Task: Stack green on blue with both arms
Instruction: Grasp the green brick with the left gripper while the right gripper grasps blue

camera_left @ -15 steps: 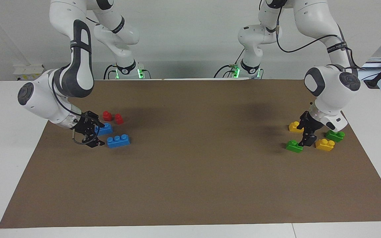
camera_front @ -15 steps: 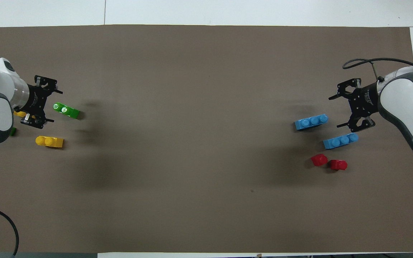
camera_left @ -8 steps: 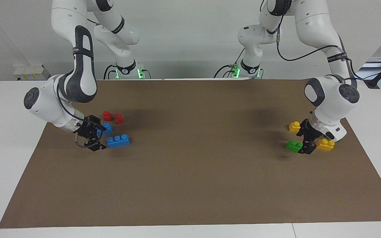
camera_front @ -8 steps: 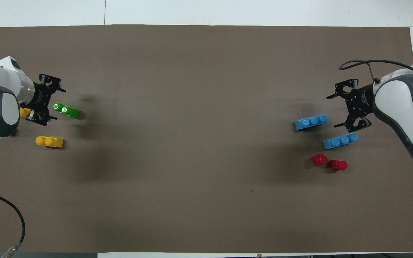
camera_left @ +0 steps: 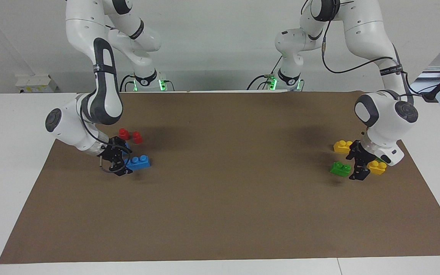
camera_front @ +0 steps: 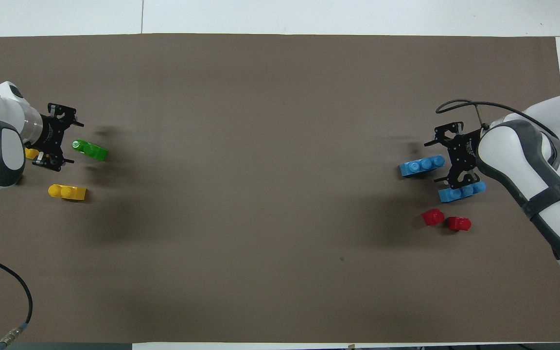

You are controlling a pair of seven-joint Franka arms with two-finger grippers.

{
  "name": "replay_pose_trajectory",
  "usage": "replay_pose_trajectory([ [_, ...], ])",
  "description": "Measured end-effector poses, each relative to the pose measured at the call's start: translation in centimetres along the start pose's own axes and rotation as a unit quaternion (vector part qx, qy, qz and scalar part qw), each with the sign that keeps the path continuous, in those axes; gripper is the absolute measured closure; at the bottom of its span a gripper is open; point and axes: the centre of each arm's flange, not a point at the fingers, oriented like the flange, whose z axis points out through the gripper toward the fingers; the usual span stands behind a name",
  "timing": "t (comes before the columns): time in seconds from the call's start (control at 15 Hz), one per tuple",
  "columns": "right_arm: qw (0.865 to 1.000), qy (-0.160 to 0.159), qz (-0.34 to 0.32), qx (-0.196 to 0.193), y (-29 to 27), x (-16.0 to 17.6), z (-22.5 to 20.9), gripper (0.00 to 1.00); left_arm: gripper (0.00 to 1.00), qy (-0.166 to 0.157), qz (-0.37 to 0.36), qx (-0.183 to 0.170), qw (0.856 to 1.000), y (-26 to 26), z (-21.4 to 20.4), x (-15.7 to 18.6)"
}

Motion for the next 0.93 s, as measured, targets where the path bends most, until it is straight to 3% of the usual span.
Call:
replay_pose_trajectory([
  [0.33,1.0,0.008,-0.003,0.008,0.4,0.5,0.7,0.0,0.0,-0.005,0.004,0.009,1.0,0.0,1.1,-0.6],
  [0.4,1.0,0.007,-0.001,0.009,0.4,0.6,0.7,0.07,0.0,-0.005,0.004,0.01,1.0,0.0,1.2,-0.6],
  [0.53,1.0,-0.004,0.004,0.017,0.4,0.6,0.7,0.1,0.0,-0.006,0.004,0.01,1.0,-0.1,1.3,-0.6],
  [0.6,1.0,-0.006,0.004,0.019,0.4,0.7,0.6,0.19,0.0,-0.006,0.004,0.011,1.0,-0.1,1.4,-0.6],
  [0.93,1.0,-0.006,0.009,0.022,0.6,1.3,0.4,0.22,0.0,-0.007,0.005,0.012,1.0,-0.1,1.6,-0.7],
])
